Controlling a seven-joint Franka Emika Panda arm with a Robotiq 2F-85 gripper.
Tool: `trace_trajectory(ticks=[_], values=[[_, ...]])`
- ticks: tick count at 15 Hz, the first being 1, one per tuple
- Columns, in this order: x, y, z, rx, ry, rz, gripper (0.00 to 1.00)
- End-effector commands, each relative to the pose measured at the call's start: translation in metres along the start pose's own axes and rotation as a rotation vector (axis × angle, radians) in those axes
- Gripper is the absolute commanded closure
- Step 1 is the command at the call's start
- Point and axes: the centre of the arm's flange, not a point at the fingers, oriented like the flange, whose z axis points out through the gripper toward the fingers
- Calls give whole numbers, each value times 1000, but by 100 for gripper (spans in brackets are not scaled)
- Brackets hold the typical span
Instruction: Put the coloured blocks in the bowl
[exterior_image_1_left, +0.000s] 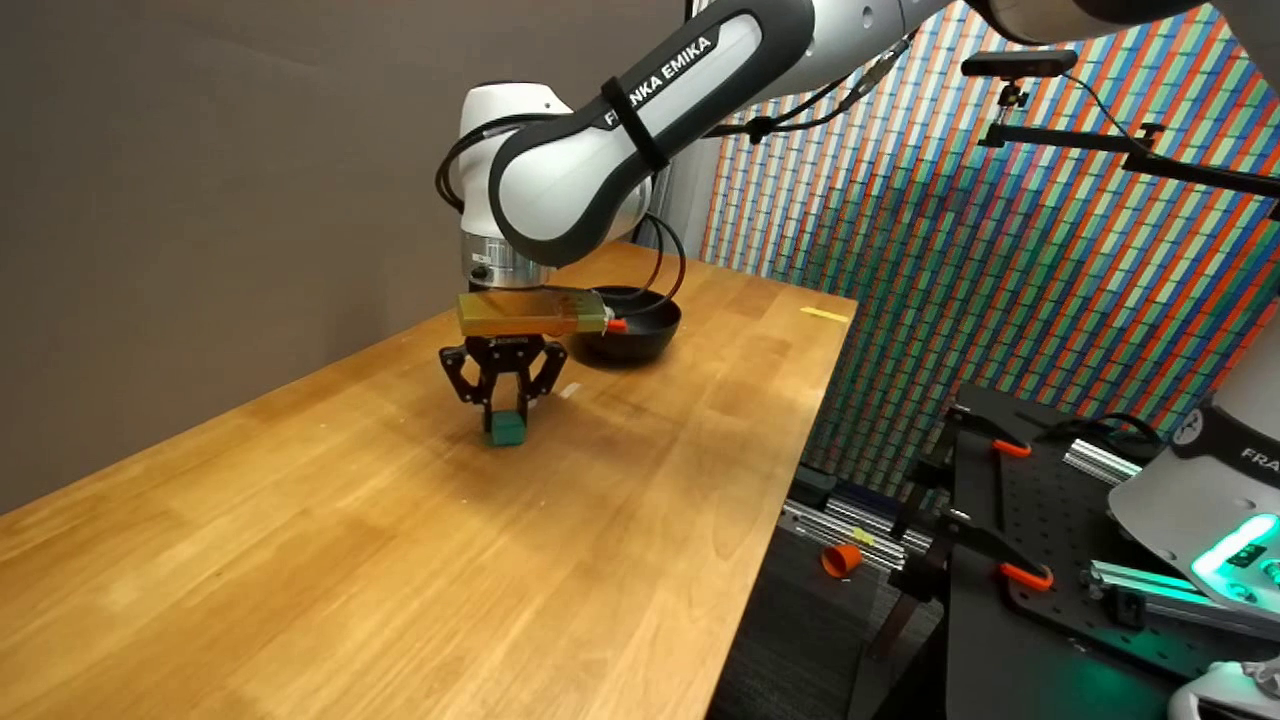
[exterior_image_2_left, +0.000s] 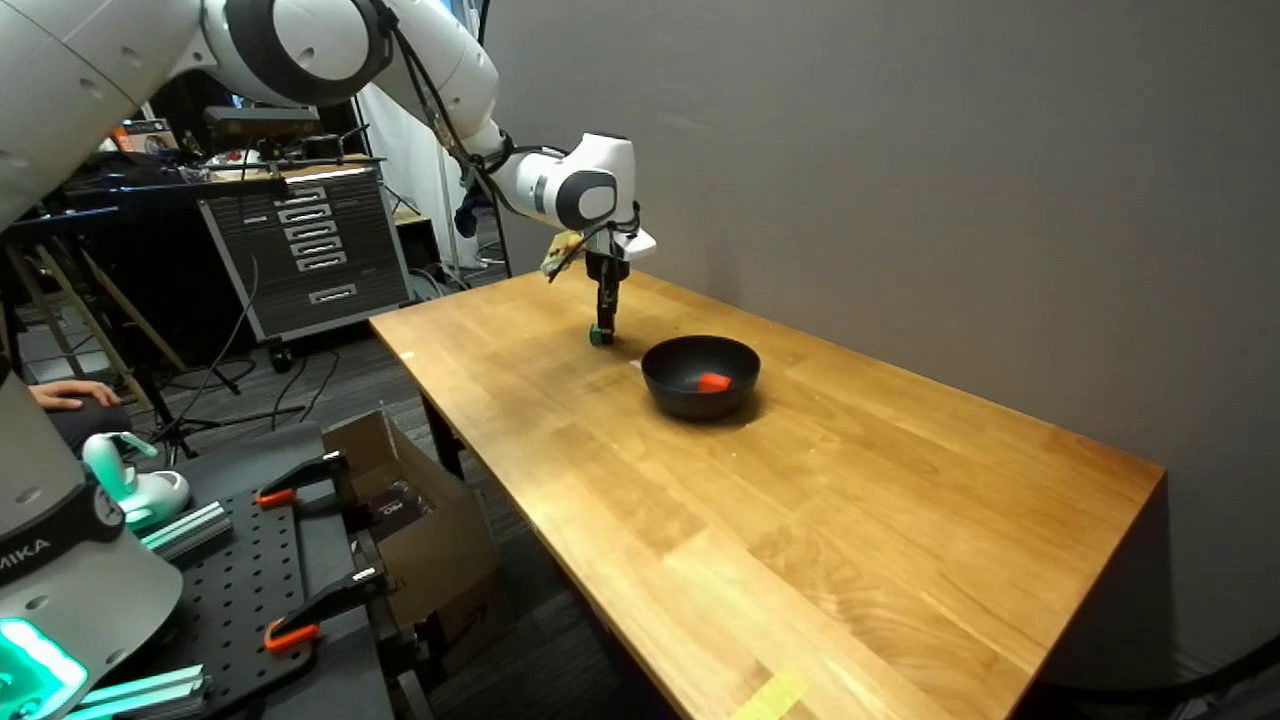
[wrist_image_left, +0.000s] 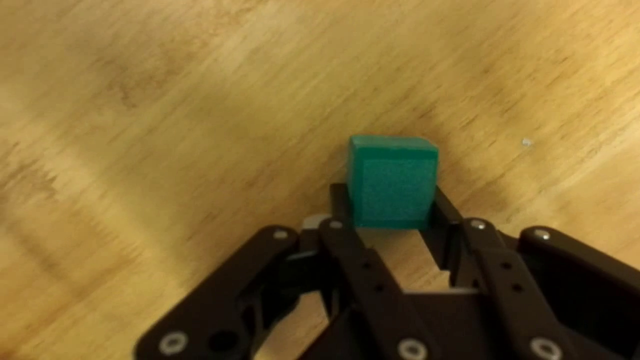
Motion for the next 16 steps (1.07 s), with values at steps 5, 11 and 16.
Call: trace_trajectory(ticks=[5,11,16], values=[[33,47,-99,-189,356,79,87],[35,98,-142,-339,571,259,87],[17,116,-150,-380,598,301,14]])
